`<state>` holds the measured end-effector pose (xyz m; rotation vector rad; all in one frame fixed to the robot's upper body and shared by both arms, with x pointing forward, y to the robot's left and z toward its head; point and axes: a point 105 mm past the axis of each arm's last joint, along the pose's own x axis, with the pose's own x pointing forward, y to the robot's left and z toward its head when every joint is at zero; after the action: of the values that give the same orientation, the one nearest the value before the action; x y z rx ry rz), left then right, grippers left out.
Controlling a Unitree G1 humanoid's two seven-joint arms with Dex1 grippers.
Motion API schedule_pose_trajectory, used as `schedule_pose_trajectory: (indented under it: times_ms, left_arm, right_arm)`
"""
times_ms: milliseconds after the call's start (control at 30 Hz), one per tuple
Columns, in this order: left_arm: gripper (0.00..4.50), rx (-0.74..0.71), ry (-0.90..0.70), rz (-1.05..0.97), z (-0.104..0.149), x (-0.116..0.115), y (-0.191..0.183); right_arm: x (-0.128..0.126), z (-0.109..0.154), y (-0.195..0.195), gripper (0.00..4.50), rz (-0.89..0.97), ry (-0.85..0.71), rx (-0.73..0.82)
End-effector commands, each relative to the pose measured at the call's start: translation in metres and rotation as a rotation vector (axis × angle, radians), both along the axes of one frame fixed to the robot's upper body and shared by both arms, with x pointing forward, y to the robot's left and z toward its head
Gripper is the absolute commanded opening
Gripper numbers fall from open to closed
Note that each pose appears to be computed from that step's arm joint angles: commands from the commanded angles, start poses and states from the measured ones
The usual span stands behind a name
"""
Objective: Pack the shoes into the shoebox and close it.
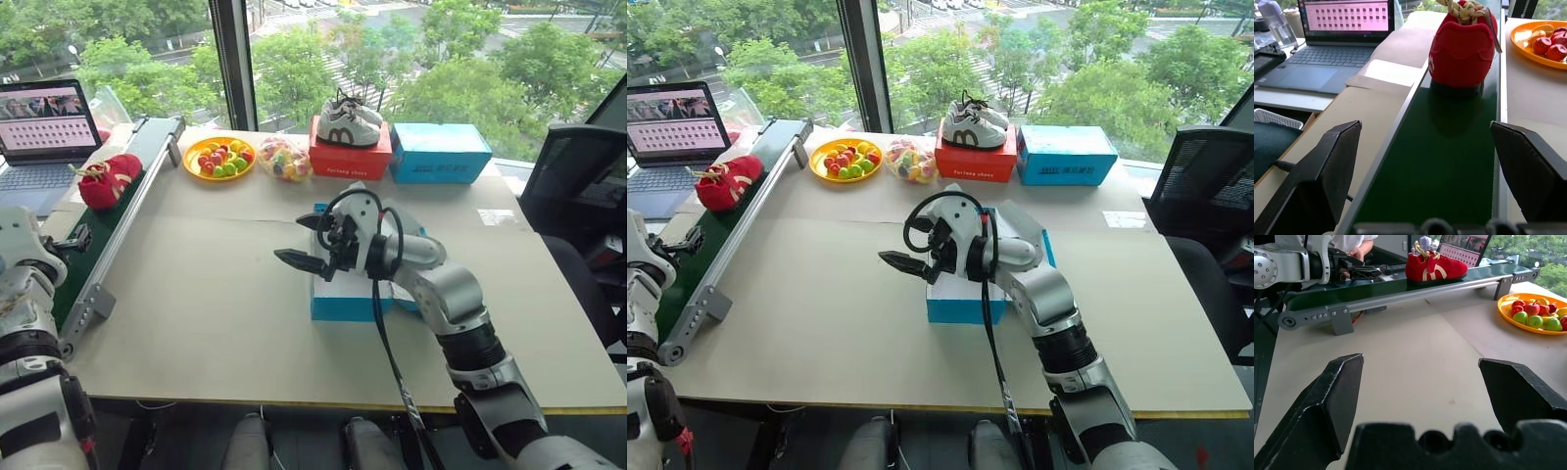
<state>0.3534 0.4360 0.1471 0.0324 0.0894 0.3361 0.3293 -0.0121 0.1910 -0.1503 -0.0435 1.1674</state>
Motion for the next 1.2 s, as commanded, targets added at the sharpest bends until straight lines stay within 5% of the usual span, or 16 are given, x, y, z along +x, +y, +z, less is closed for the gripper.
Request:
schedule_pose_trajectory:
  times_ms: [33, 500, 733, 833, 967, 1200]
  left_arm:
    - [4.5, 0.047, -0.038, -0.007, 0.019, 0.002, 0.005]
    - [4.5, -0.001, 0.037, 0.01, -0.012, -0.007, 0.009]
    - [2.66, -0.034, -0.043, -0.085, -0.005, 0.005, -0.01]
    - [2.62, -0.046, -0.13, -0.191, 0.014, 0.023, -0.035]
    - [2.62, -0.096, -0.332, -0.434, 0.066, 0.046, -0.107]
    - [2.62, -0.026, -0.377, -0.721, 0.111, 0.038, -0.223]
  right_arm:
    - [-0.005, 0.016, -0.002, 4.44, 0.007, -0.045, 0.027]
    - [0.003, 0.019, -0.009, 4.44, -0.038, -0.073, 0.013]
    - [0.002, 0.023, -0.008, 4.5, -0.044, -0.083, 0.018]
    - [0.002, 0.025, -0.01, 4.5, -0.046, -0.074, 0.03]
    - [0.002, 0.051, -0.017, 4.5, -0.034, 0.049, 0.238]
    - [0.006, 0.086, -0.02, 4.5, -0.057, 0.102, 0.385]
